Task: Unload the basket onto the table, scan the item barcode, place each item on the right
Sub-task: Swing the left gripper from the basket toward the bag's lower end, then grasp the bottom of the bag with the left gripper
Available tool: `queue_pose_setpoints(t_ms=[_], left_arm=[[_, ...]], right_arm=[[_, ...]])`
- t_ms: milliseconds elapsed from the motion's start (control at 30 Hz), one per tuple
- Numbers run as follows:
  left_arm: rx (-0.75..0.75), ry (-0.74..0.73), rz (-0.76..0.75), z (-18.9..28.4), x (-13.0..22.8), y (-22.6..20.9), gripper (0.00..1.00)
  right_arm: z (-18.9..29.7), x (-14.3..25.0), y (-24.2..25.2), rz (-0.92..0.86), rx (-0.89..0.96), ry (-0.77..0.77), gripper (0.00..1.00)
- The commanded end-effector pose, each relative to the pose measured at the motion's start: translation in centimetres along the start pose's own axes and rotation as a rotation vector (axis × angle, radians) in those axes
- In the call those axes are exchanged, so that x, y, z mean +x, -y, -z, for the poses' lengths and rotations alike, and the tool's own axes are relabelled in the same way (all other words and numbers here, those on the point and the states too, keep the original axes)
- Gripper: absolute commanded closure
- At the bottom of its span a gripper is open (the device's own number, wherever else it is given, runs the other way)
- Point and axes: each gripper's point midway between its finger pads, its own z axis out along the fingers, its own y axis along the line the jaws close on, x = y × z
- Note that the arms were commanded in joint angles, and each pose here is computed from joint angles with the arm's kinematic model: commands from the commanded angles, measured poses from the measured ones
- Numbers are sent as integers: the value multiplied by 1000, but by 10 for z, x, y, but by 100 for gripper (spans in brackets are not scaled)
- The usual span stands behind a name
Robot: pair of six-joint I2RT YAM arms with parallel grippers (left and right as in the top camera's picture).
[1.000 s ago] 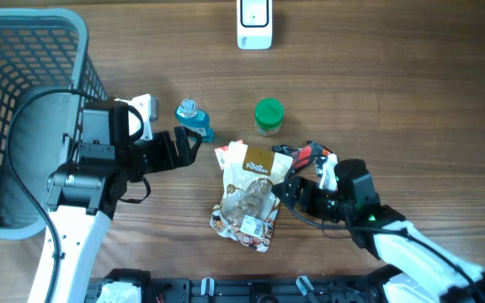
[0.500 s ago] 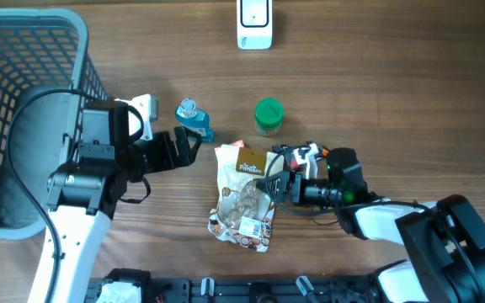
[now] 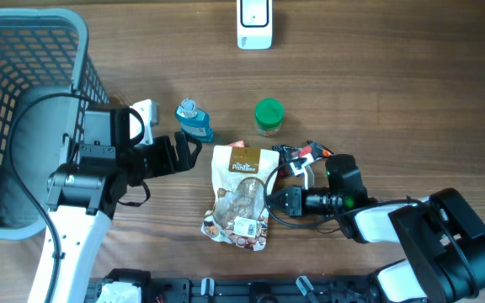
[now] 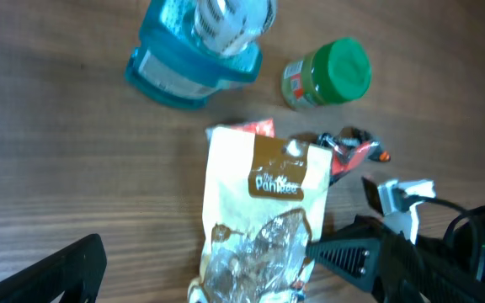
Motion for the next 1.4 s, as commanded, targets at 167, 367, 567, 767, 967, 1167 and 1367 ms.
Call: queue_pose_setpoints(t_ms=[167,367,567,767,967,1167,1367], left_arm=[[57,-179,-84,-4,49,25,0],[90,-282,-50,-27,86,24,0],[191,-390,114,-58,129,17,0],[129,-475,233,-67,162,-5,0],[83,-547,332,-75,196,-24,0],[179,-498,461,-97,189,-15,0],[253,-476,576,-118,174,-4,0]], right_arm=[[0,4,-15,56,-84,-35,95],[7,-3,-21,22,-124,-20,95],[7,-3,-20,23,-119,-18,95],[7,-3,-20,23,-119,-18,95],[7,-3,-20,22,-120,-19,95],[7,-2,-19,18,-118,-21,95],[6,-2,-19,16,-116,-21,95]])
